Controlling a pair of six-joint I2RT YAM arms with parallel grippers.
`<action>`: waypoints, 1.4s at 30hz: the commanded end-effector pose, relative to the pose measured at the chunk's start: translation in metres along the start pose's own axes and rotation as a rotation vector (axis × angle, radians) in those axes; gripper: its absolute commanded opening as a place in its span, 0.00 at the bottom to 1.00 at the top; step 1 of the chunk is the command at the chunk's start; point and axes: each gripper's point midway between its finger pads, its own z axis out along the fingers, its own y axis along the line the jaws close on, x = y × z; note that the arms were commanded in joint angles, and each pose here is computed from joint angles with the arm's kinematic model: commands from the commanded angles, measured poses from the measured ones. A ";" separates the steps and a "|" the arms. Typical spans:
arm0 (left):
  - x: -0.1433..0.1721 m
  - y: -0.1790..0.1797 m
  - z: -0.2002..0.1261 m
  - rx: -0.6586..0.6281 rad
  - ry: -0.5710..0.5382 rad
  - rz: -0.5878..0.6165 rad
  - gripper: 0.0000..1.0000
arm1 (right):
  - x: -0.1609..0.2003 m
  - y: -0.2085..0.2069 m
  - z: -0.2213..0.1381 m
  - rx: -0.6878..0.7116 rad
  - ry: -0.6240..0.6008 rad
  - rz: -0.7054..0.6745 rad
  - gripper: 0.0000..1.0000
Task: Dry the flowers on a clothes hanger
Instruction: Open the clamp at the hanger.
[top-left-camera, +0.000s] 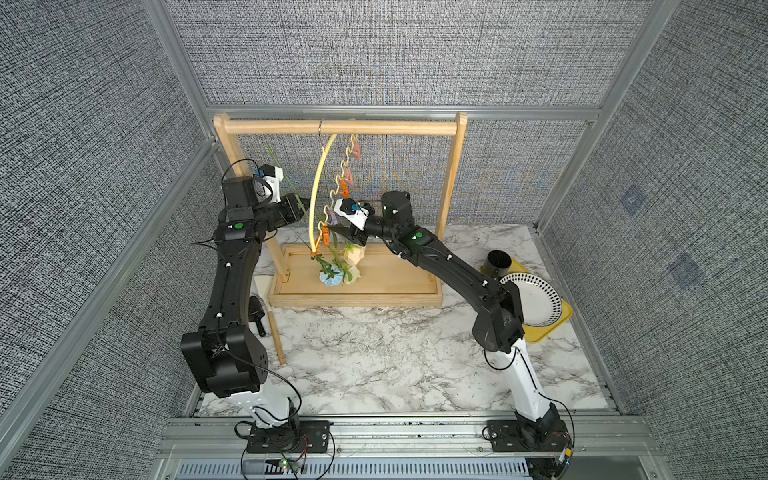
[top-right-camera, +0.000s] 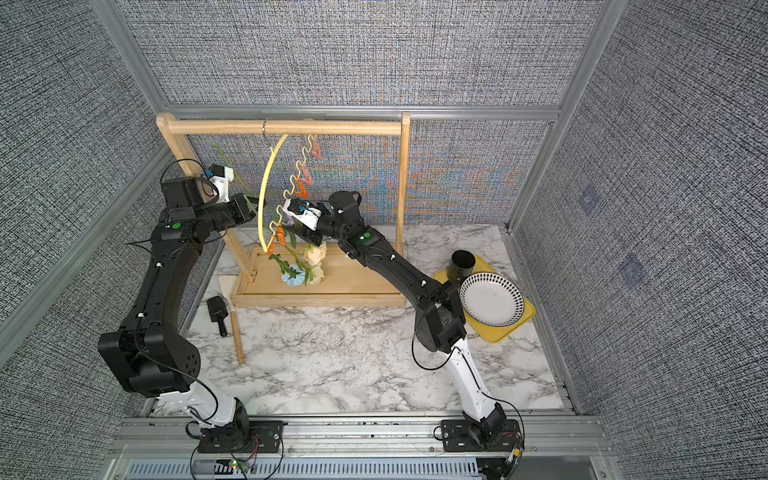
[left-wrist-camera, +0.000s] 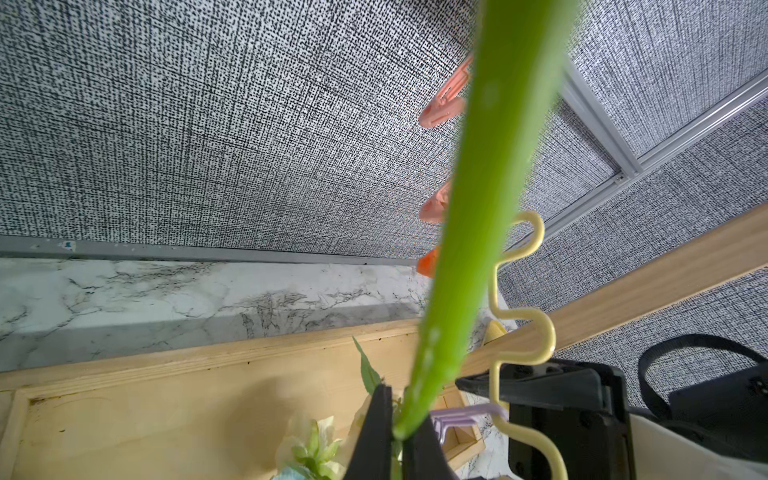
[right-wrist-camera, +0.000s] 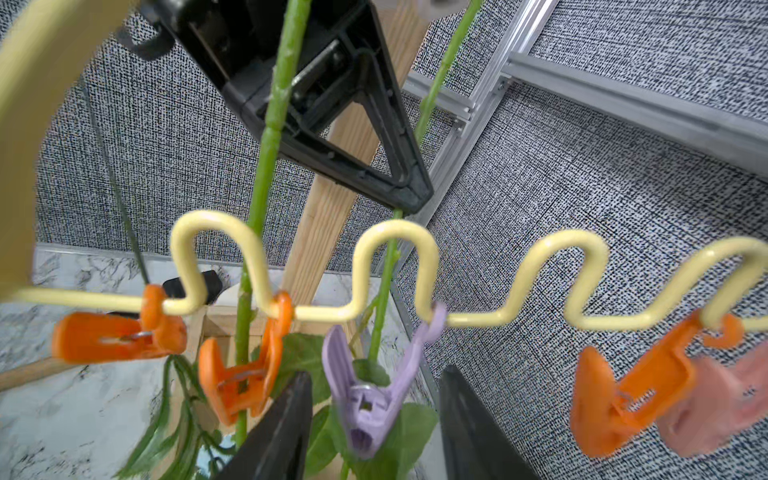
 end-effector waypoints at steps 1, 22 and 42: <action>-0.006 -0.004 0.001 0.028 -0.019 0.021 0.02 | -0.012 -0.007 0.000 0.028 -0.043 0.011 0.52; -0.004 -0.002 0.004 0.036 -0.014 0.003 0.02 | -0.008 0.002 0.010 0.046 -0.033 0.010 0.59; -0.005 -0.003 0.005 0.046 -0.012 -0.002 0.02 | -0.013 -0.004 0.016 0.152 -0.032 -0.004 0.41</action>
